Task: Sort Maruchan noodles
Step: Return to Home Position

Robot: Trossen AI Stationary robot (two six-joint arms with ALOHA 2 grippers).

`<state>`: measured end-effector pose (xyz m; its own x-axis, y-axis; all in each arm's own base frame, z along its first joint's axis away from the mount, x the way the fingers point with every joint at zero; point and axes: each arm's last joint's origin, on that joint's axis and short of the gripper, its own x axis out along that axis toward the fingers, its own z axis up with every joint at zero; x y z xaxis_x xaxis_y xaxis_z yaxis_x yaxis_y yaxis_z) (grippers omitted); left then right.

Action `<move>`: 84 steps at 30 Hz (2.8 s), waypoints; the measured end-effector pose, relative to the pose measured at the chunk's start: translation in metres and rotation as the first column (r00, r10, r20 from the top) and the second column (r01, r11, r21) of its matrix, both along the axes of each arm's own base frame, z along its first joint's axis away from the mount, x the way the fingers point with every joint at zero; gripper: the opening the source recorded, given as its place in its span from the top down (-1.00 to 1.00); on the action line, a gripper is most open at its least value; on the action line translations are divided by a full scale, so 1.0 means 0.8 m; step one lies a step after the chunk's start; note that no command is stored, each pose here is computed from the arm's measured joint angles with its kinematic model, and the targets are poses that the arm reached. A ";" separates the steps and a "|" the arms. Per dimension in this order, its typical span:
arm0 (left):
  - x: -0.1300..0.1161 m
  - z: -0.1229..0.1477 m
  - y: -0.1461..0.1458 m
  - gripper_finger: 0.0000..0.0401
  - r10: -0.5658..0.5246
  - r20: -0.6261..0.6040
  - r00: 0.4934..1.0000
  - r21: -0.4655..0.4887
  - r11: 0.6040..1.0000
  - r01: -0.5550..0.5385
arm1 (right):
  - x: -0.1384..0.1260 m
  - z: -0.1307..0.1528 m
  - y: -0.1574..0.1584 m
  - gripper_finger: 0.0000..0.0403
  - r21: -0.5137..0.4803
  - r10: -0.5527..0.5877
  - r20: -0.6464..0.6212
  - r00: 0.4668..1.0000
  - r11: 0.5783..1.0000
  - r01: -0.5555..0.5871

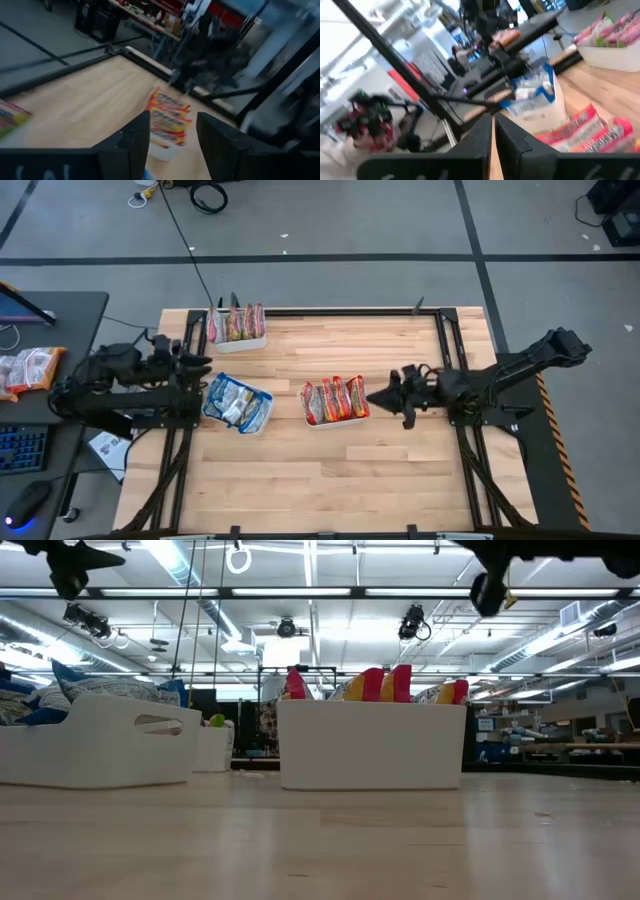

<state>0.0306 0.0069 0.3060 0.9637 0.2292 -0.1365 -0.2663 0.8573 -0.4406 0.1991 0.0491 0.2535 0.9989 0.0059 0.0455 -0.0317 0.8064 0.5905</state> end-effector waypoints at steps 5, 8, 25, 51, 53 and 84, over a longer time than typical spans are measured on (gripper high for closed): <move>-0.005 0.004 -0.001 0.18 -0.028 0.049 0.998 0.016 1.000 0.028 | -0.005 -0.038 -0.015 0.86 -0.058 -0.045 -0.074 0.996 0.997 0.041; -0.008 0.004 -0.005 0.18 -0.117 0.054 0.992 0.086 0.990 0.112 | -0.014 -0.051 -0.038 0.85 -0.055 -0.050 -0.016 0.999 0.997 0.049; 0.059 -0.074 -0.007 0.18 -0.368 0.382 0.848 0.390 0.896 0.213 | -0.082 -0.072 -0.093 0.86 -0.299 0.122 0.292 0.949 0.954 -0.030; 0.082 -0.150 -0.014 0.18 -0.532 0.255 0.807 0.315 0.835 0.451 | -0.116 -0.081 -0.163 0.86 -0.352 0.130 0.162 0.978 0.934 -0.065; 0.082 -0.150 -0.014 0.18 -0.533 0.254 0.807 0.320 0.834 0.449 | -0.111 -0.084 -0.160 0.86 -0.349 0.152 0.153 0.976 0.933 -0.091; 0.087 -0.173 0.001 0.18 -0.168 0.079 0.983 0.285 0.948 0.139 | -0.151 -0.068 -0.184 0.86 -0.494 0.075 0.170 0.983 0.869 0.019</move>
